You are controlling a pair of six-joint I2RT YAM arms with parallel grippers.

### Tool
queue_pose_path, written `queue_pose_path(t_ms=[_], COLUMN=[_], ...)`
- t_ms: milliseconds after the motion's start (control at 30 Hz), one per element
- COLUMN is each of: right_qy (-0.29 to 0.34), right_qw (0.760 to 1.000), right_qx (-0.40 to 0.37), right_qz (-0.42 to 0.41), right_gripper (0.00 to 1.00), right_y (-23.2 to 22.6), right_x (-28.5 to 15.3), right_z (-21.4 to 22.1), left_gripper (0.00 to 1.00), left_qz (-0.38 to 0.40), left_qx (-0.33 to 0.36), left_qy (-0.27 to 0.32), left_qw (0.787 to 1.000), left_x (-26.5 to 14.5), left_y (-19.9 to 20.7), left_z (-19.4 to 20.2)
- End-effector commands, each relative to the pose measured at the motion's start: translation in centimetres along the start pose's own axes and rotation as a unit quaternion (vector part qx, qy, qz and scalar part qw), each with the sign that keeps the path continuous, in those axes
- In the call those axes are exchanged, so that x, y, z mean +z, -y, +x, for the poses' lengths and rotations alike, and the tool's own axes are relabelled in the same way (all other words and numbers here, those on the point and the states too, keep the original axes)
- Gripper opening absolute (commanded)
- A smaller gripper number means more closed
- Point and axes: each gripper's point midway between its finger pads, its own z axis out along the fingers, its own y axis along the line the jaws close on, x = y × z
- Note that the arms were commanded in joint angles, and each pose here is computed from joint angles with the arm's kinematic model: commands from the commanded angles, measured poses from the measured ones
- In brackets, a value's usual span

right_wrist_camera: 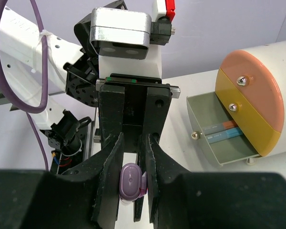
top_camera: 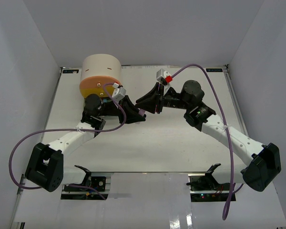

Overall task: Sort the stationery into containers
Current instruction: Close the pen cap on the pen.

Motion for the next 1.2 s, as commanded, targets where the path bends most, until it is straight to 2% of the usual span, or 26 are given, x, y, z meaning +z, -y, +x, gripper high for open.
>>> queue_pose_path(t_ms=[0, 667, 1167], right_qy=[-0.077, -0.130, -0.146], right_qw=[0.995, 0.985, 0.981], right_qx=[0.062, 0.111, 0.120], right_qz=[-0.016, -0.037, -0.037], right_gripper=[0.08, 0.08, 0.08], right_y=[-0.5, -1.4, -1.5], right_x=[-0.5, -1.1, -1.4], right_z=[5.8, 10.2, 11.5], left_gripper=[0.00, 0.00, 0.00], left_qz=[0.006, 0.002, 0.005], left_qx=[0.100, 0.195, 0.219], left_qy=[0.033, 0.048, 0.059], left_qw=[0.994, 0.980, 0.974], left_x=[0.6, 1.2, 1.5], left_y=[0.7, 0.6, 0.7], left_z=[-5.1, -9.3, -11.0])
